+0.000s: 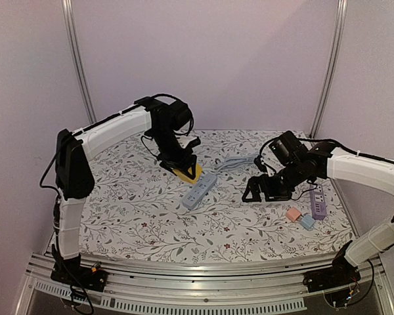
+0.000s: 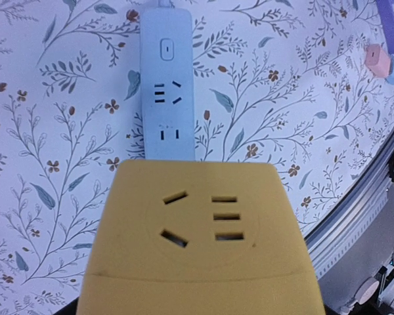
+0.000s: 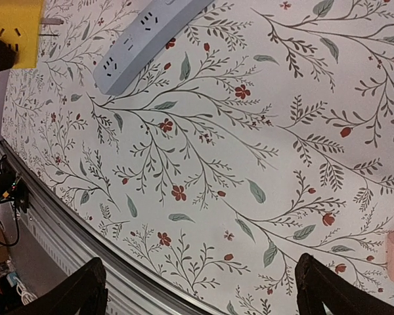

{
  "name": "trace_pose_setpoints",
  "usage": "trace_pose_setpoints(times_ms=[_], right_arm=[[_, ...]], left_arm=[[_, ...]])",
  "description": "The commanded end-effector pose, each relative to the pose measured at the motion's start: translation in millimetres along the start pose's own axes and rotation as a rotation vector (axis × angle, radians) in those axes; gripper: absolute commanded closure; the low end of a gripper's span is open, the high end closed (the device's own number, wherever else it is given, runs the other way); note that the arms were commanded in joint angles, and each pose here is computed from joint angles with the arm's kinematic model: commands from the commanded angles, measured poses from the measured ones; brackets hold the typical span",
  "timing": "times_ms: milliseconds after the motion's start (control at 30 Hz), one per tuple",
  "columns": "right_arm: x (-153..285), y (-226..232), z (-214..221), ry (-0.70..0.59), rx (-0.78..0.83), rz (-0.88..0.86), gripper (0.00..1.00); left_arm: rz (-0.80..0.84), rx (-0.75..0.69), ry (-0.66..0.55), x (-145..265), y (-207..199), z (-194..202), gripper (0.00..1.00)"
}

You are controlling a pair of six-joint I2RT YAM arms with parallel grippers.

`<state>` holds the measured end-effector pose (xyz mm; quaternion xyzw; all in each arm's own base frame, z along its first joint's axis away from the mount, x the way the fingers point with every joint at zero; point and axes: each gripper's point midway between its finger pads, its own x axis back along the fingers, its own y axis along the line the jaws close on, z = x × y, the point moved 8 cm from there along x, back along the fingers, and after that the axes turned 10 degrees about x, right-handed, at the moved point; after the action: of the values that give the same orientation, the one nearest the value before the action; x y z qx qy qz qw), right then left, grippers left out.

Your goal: Insert the plug

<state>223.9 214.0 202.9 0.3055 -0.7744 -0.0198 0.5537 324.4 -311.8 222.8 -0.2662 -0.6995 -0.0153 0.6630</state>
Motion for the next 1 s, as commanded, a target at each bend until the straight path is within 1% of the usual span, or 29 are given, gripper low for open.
trace_pose_setpoints(times_ms=[0, 100, 200, 300, 467, 733, 967], right_arm=[[7, -3, 5, -0.006, -0.007, 0.031, 0.01], [8, -4, 6, -0.007, -0.015, 0.035, 0.01], [9, -5, 8, -0.010, -0.024, 0.036, 0.01], [8, -5, 9, -0.011, -0.031, 0.035, 0.01], [7, -6, 9, -0.014, -0.041, 0.036, 0.01], [5, -6, 7, -0.017, -0.053, 0.037, 0.01], [5, -6, 8, -0.014, -0.067, 0.039, 0.01]], left_arm=[[-0.148, -0.025, 0.042, -17, 7, 2, 1.00], [-0.202, -0.038, 0.061, -27, 7, 2, 1.00], [-0.247, -0.019, 0.056, -31, 10, 1, 1.00], [-0.235, -0.028, 0.049, -33, 7, -1, 1.00], [-0.238, -0.049, 0.098, -44, 7, 4, 1.00], [-0.258, -0.079, 0.128, -59, 1, 10, 1.00], [-0.309, -0.101, 0.157, -67, -3, 20, 1.00]])
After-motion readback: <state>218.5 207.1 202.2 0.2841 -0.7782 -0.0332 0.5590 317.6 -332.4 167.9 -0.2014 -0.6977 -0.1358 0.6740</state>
